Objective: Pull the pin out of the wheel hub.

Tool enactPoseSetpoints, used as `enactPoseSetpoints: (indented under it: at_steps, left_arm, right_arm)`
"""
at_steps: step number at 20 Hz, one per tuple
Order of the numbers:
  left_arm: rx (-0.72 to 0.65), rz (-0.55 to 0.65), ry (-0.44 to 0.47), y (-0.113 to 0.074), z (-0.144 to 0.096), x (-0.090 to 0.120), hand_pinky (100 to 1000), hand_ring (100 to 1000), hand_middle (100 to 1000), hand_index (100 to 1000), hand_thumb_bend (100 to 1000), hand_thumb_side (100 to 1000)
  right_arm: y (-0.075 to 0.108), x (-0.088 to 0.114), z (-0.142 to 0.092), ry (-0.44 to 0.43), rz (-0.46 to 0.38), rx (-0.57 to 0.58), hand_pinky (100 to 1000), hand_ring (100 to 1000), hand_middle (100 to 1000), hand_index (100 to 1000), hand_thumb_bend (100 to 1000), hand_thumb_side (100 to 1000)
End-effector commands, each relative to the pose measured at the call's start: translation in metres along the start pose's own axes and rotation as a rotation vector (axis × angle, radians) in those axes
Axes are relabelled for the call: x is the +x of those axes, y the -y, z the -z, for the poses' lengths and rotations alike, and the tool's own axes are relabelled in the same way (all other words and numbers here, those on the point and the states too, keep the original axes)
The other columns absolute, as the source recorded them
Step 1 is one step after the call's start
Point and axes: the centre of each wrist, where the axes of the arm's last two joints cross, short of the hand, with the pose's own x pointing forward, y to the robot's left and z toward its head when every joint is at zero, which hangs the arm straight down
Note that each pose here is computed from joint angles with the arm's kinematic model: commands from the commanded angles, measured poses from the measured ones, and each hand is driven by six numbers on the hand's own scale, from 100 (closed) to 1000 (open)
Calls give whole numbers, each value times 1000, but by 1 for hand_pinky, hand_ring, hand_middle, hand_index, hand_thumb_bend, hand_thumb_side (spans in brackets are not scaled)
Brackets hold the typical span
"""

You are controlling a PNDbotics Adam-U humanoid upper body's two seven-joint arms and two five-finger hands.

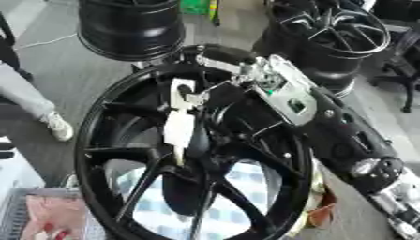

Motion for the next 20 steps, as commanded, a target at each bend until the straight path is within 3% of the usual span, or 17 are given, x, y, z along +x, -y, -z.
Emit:
enactPoseSetpoints:
  at_steps: [1, 9, 20]
  left_arm:
    - [-6, 12, 27, -2, 4, 7, 652, 636, 670, 814, 106, 776]
    - [-8, 10, 26, -2, 4, 6, 652, 636, 670, 815, 105, 778]
    - [-7, 6, 23, -3, 4, 5, 653, 637, 670, 815, 103, 779]
  right_arm:
    - [-6, -15, -4, -66, -21, 44, 819, 863, 886, 1000, 100, 475]
    - [-13, -13, -4, -39, -16, 84, 810, 857, 881, 1000, 100, 572]
    - [-10, -10, -14, -40, -19, 124, 807, 850, 869, 995, 100, 613]
